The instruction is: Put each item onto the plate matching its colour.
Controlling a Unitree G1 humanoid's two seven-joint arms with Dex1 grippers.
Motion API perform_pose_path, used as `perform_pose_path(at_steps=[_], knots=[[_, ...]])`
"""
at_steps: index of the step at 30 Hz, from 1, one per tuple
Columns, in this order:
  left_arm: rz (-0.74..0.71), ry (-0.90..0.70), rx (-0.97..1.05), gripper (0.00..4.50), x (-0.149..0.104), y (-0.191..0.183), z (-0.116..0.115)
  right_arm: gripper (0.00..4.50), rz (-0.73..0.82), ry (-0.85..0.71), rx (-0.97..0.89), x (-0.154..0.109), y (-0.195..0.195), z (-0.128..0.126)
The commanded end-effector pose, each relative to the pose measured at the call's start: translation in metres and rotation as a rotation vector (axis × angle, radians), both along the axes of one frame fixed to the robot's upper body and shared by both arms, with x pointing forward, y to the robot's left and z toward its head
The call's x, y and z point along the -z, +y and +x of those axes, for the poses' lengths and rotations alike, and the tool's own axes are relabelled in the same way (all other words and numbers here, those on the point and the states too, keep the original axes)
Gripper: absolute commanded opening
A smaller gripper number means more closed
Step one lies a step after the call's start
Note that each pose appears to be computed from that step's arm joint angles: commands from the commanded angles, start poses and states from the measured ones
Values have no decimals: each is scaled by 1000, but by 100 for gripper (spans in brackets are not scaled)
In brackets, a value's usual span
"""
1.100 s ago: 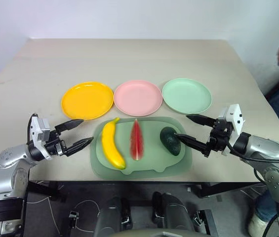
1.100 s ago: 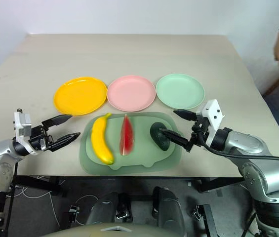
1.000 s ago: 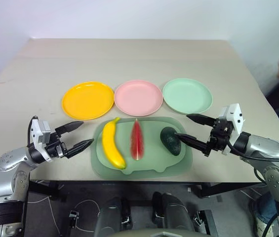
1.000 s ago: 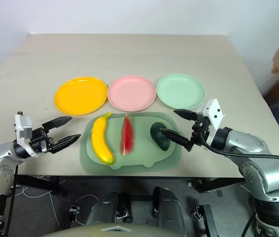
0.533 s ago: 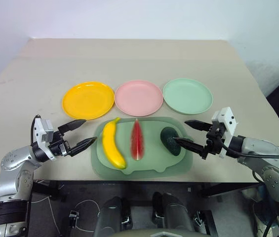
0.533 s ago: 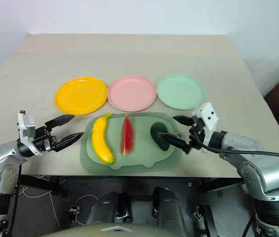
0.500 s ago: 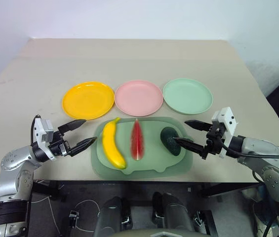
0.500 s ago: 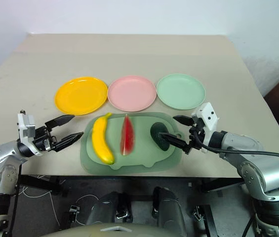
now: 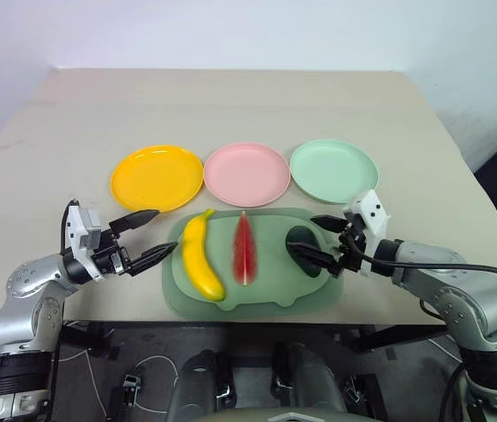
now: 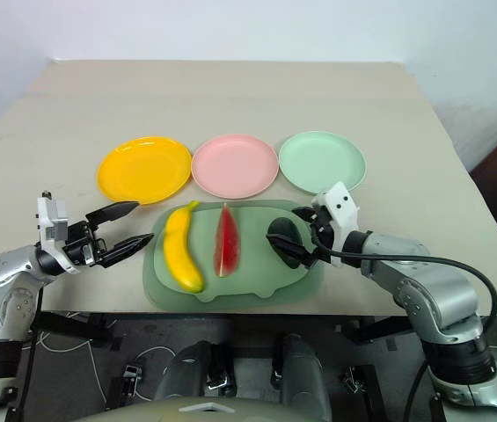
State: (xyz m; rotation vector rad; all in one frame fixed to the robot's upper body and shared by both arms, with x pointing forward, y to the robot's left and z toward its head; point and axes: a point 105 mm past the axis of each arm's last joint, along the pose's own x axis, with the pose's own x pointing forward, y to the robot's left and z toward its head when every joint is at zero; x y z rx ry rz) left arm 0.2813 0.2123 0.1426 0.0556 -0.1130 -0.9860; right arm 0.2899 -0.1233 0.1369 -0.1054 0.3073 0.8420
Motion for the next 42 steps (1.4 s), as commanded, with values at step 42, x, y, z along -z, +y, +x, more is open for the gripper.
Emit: perform_pose_path(at_steps=[42], knots=[[18, -91, 64, 450, -24, -15, -11, 317, -209, -94, 215, -50, -42, 150]])
